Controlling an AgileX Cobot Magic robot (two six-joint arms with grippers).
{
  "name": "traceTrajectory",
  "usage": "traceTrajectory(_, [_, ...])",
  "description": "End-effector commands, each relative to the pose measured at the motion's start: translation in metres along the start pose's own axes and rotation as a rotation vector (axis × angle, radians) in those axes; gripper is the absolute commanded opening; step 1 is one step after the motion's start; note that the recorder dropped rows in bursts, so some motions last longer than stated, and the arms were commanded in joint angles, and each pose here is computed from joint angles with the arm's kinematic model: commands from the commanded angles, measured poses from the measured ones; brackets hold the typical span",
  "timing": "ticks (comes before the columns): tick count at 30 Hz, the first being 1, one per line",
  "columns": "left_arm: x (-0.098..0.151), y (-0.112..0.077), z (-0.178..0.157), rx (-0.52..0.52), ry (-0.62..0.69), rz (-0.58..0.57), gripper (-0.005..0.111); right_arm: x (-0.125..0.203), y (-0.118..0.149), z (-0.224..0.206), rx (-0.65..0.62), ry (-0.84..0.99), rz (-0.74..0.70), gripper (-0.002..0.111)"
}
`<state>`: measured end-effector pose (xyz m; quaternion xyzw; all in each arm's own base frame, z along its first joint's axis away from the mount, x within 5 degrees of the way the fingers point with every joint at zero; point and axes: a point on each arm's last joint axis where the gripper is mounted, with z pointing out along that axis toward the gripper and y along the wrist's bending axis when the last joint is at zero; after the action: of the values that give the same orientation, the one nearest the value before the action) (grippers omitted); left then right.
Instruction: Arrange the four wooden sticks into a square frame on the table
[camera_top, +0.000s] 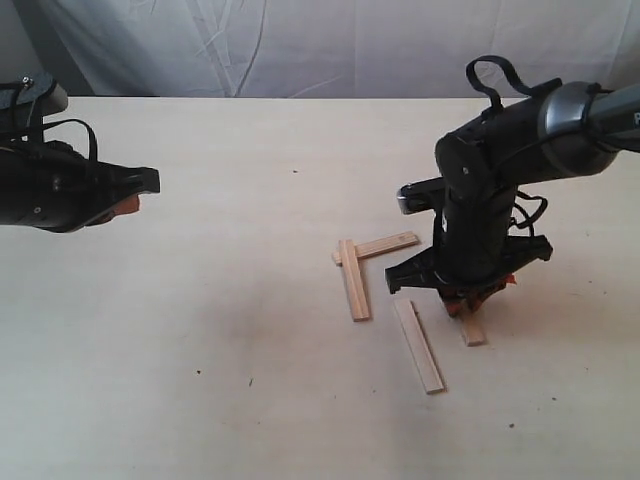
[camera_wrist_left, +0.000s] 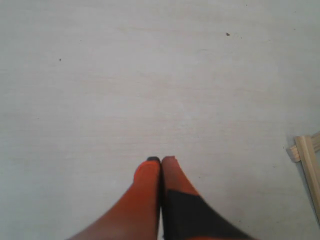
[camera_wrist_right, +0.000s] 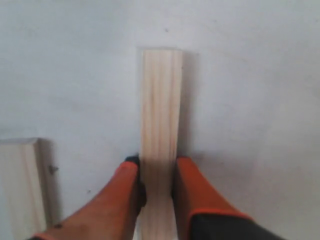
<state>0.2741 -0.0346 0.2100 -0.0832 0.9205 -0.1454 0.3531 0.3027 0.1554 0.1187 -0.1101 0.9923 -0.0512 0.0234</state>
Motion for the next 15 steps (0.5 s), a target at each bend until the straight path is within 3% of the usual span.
traceTrajectory(1, [0.000, 0.000, -0.002, -0.002, -0.009, 0.006, 0.000, -0.016, -0.004, -0.037, -0.001, -0.121, -0.094, 0.000])
traceTrajectory(7, [-0.001, 0.000, -0.002, -0.004, -0.013, 0.006, 0.000, -0.036, 0.006, -0.036, -0.057, -0.162, -0.120, 0.000])
traceTrajectory(15, [-0.001, 0.001, -0.002, -0.008, -0.020, 0.006, 0.000, -0.048, 0.017, -0.002, -0.080, -0.123, -0.158, 0.000])
